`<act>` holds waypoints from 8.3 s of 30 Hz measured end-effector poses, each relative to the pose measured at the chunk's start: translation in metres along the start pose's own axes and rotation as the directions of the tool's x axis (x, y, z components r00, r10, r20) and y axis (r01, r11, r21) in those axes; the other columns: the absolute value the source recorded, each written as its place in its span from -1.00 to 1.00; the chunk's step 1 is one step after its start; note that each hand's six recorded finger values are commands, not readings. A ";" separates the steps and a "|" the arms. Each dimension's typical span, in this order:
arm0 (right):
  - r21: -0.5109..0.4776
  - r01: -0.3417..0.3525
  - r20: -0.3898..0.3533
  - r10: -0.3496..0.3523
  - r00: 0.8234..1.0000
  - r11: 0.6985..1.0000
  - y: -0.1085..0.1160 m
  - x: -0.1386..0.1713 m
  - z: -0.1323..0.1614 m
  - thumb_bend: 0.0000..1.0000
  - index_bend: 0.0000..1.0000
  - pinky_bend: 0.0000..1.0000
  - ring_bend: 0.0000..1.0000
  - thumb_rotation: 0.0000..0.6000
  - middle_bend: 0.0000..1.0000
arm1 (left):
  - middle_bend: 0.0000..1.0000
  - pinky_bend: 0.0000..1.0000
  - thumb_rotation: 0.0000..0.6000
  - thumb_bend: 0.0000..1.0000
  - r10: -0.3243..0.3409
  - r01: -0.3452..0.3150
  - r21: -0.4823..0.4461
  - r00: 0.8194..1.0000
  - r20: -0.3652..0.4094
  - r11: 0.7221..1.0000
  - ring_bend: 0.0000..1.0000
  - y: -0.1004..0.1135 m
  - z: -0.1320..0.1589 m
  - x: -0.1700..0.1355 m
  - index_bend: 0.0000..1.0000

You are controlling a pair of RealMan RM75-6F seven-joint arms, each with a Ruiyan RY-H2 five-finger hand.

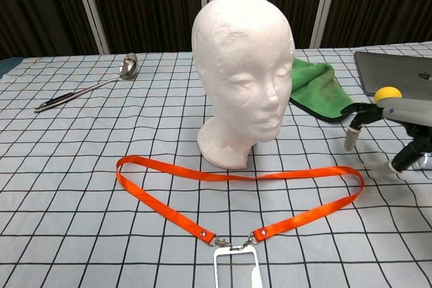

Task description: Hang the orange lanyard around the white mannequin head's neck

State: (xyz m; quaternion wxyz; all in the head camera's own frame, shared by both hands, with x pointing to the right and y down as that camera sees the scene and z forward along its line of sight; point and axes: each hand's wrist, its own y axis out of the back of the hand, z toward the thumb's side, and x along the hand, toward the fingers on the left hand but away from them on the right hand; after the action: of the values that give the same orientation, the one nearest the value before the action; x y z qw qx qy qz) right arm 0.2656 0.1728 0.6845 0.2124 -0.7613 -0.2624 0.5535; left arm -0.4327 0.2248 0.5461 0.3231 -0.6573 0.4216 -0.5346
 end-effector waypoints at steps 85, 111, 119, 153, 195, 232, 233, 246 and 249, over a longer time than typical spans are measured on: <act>0.218 0.048 -0.070 -0.033 0.997 0.975 -0.024 0.004 0.019 -0.17 0.40 -1.00 -1.00 1.00 -0.96 | -1.00 -1.00 1.00 -0.13 -0.371 0.360 0.091 0.905 0.207 0.928 -1.00 -0.173 0.179 0.163 -0.10; 0.224 0.054 -0.090 -0.035 0.995 0.973 -0.022 0.002 0.024 -0.16 0.40 -1.00 -1.00 1.00 -0.95 | -1.00 -1.00 1.00 -0.04 -0.387 0.377 0.088 0.901 0.195 0.922 -1.00 -0.191 0.181 0.164 0.32; 0.236 0.059 -0.106 -0.035 0.994 0.970 -0.021 0.007 0.024 -0.16 0.40 -1.00 -1.00 1.00 -0.93 | -1.00 -1.00 1.00 -0.04 -0.351 0.338 0.094 0.906 0.238 0.936 -1.00 -0.180 0.184 0.157 0.46; 0.340 0.510 -0.599 -0.236 0.765 0.790 0.047 0.081 0.044 -0.16 0.39 -1.00 -1.00 1.00 -0.91 | -1.00 -1.00 1.00 -0.04 0.038 0.012 -0.077 0.783 0.621 0.997 -1.00 -0.073 0.209 0.094 0.54; -0.443 0.434 -0.042 -0.502 0.864 0.784 0.213 0.031 0.087 -0.14 0.41 -1.00 -1.00 1.00 -0.84 | -1.00 -1.00 1.00 0.03 -0.091 0.126 -0.293 0.987 0.130 0.948 -1.00 0.019 0.221 0.196 0.36; -0.080 0.575 0.106 -0.566 0.817 0.814 0.236 -0.007 0.062 -1.00 -1.00 -1.00 -1.00 1.00 -1.00 | -1.00 -1.00 1.00 -1.00 -0.153 0.158 -0.254 0.987 0.043 0.954 -1.00 0.012 0.178 0.225 -1.00; -0.069 0.576 0.100 -0.569 0.817 0.815 0.236 -0.003 0.058 -1.00 -1.00 -1.00 -1.00 1.00 -1.00 | -1.00 -1.00 1.00 -1.00 -0.147 0.154 -0.248 0.988 0.047 0.956 -1.00 0.014 0.176 0.224 -1.00; 0.062 0.470 0.080 -0.474 0.877 0.881 0.181 0.060 -0.011 0.14 -0.97 -1.00 -1.00 1.00 -1.00 | -1.00 -1.00 1.00 -1.00 -0.055 0.061 -0.075 0.995 0.082 0.995 -1.00 0.033 0.114 0.167 -1.00; 0.073 0.425 0.065 -0.430 0.901 0.902 0.161 0.075 -0.026 0.36 -0.92 -1.00 -1.00 1.00 -1.00 | -1.00 -1.00 1.00 -1.00 -0.044 0.047 -0.043 0.996 0.077 0.998 -1.00 0.034 0.098 0.145 -1.00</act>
State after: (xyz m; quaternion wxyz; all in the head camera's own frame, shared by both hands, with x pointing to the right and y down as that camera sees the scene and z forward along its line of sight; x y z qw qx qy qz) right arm 0.3356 0.0958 0.5387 0.3396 -0.6562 -0.4154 0.5306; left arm -0.3334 0.0768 0.5571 0.3117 -0.6935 0.4061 -0.5069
